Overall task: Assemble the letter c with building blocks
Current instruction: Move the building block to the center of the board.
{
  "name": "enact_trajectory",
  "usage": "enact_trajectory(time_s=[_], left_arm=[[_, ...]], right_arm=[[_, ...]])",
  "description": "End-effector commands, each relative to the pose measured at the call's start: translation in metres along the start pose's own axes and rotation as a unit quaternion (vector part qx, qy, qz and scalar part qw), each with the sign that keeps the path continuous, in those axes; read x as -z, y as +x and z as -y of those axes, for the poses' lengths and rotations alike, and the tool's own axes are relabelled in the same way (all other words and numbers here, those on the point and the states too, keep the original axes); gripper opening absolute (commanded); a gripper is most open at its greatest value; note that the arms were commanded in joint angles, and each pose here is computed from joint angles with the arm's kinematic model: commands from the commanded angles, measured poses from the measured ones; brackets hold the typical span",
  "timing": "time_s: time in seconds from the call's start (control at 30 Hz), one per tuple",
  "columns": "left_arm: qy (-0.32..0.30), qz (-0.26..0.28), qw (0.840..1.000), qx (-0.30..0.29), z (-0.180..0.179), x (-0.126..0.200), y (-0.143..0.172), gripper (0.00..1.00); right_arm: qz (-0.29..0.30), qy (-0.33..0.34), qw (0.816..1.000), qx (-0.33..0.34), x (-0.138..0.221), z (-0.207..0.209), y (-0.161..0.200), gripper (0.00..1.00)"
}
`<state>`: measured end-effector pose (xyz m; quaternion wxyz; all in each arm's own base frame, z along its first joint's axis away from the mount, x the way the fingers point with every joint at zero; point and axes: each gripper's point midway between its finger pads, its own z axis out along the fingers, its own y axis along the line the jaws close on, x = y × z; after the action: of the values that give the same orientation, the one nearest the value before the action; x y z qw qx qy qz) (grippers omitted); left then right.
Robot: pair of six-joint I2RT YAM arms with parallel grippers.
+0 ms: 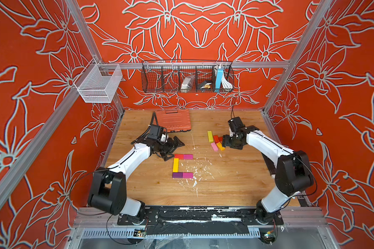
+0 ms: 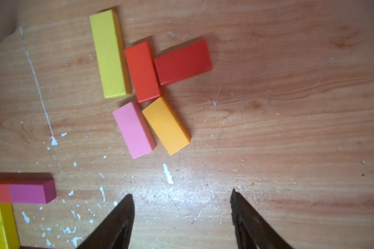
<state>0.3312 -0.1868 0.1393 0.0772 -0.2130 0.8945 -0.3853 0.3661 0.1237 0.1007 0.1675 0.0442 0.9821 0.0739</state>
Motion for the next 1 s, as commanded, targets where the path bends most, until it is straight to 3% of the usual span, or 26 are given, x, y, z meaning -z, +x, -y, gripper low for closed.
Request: enact_trajectory(time_s=[0.0,0.3,0.97], left_arm=[[-0.012,-0.013,1.000,-0.015,0.012,-0.018,0.001,0.98],[-0.017,-0.035,0.999,-0.012,0.021,-0.041,0.003,0.98],[-0.009,-0.042,0.999,-0.006,0.021,-0.047,0.004,0.98]], right_arm=[[-0.021,-0.007,1.000,0.010,-0.005,0.005,-0.004,0.70],[-0.043,-0.042,0.998,0.015,-0.030,-0.011,-0.009,0.68],[-0.086,0.034,0.994,0.063,-0.072,-0.002,0.008,0.68]])
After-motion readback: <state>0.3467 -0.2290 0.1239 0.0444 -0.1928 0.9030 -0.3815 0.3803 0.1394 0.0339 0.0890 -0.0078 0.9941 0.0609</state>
